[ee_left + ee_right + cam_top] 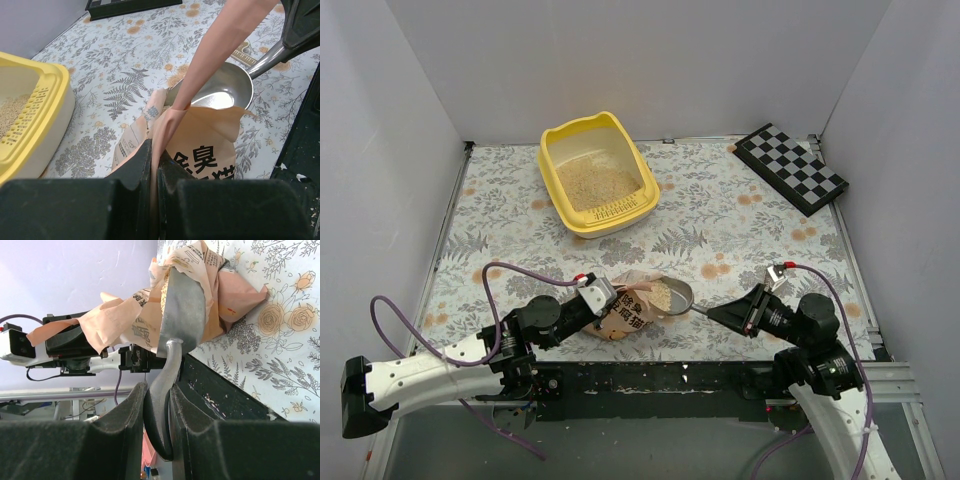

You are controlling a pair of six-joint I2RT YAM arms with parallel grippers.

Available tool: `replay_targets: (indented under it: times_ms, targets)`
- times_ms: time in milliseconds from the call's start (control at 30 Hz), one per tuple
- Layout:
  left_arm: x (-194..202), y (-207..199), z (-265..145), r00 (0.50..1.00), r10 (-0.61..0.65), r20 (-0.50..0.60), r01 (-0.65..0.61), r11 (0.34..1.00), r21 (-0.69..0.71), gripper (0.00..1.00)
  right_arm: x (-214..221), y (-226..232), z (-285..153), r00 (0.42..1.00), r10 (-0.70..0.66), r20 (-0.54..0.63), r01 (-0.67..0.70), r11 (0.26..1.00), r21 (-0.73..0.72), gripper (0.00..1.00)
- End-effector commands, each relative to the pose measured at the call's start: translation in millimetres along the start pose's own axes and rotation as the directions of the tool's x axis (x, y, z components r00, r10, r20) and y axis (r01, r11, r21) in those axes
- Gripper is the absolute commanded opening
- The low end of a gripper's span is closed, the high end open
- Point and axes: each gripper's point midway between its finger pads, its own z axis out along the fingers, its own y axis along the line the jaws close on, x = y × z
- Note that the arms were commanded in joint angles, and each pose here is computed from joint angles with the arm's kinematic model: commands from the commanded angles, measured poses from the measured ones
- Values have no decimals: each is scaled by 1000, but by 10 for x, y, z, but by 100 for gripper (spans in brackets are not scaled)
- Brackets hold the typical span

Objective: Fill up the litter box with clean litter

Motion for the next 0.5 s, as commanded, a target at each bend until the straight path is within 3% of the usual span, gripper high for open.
replay_targets:
  times_ms: [0, 467]
  targets:
    - [-194, -6, -24, 996, -38, 81, 37, 999, 6, 0, -61, 475, -283, 982, -126, 144, 145, 981, -131, 1]
    - [-180, 22, -11, 996, -42, 78, 43, 999, -14, 0, 127, 673, -584, 976, -168, 140, 184, 977, -112, 1]
